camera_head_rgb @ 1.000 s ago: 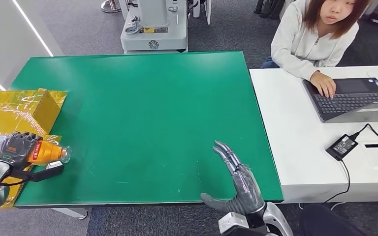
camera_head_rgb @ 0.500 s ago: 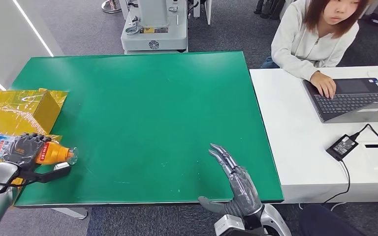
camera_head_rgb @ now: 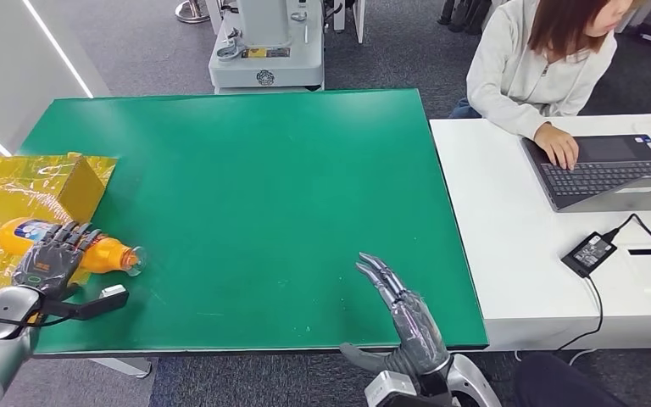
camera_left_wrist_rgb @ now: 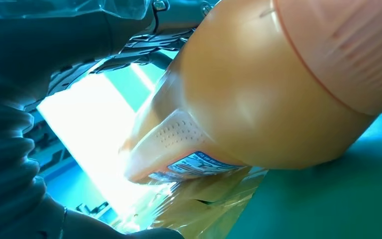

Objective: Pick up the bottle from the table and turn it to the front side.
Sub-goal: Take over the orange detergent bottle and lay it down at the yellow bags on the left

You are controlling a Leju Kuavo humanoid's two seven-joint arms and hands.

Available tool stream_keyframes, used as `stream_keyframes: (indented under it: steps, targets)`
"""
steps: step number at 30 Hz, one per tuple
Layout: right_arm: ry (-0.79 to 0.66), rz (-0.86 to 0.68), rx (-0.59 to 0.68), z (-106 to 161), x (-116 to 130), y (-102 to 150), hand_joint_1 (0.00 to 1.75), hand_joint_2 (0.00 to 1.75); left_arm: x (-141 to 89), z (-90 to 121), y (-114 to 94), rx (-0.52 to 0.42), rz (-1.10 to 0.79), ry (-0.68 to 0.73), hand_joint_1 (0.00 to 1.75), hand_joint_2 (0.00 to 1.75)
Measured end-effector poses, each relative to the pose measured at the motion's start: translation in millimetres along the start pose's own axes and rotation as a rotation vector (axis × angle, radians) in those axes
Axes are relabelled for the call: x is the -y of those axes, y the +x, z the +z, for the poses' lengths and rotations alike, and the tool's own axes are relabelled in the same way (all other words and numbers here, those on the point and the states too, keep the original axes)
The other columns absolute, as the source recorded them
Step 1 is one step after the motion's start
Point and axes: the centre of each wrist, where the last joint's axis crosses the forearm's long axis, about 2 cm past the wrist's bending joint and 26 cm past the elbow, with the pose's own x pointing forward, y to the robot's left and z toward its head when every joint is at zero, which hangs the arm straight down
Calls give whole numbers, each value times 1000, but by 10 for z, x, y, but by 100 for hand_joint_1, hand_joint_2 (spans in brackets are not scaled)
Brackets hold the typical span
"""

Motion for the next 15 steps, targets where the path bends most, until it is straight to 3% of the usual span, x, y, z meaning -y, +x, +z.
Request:
stream_keyframes:
  steps: [8, 15]
  targets:
    - [-6, -3, -28, 2, 5, -4, 0, 175, 63, 39, 185, -76, 103, 52, 0, 175]
    - [-8, -14, -40, 39, -20, 4, 0, 175, 86, 77, 578, -40, 334, 185, 0, 175]
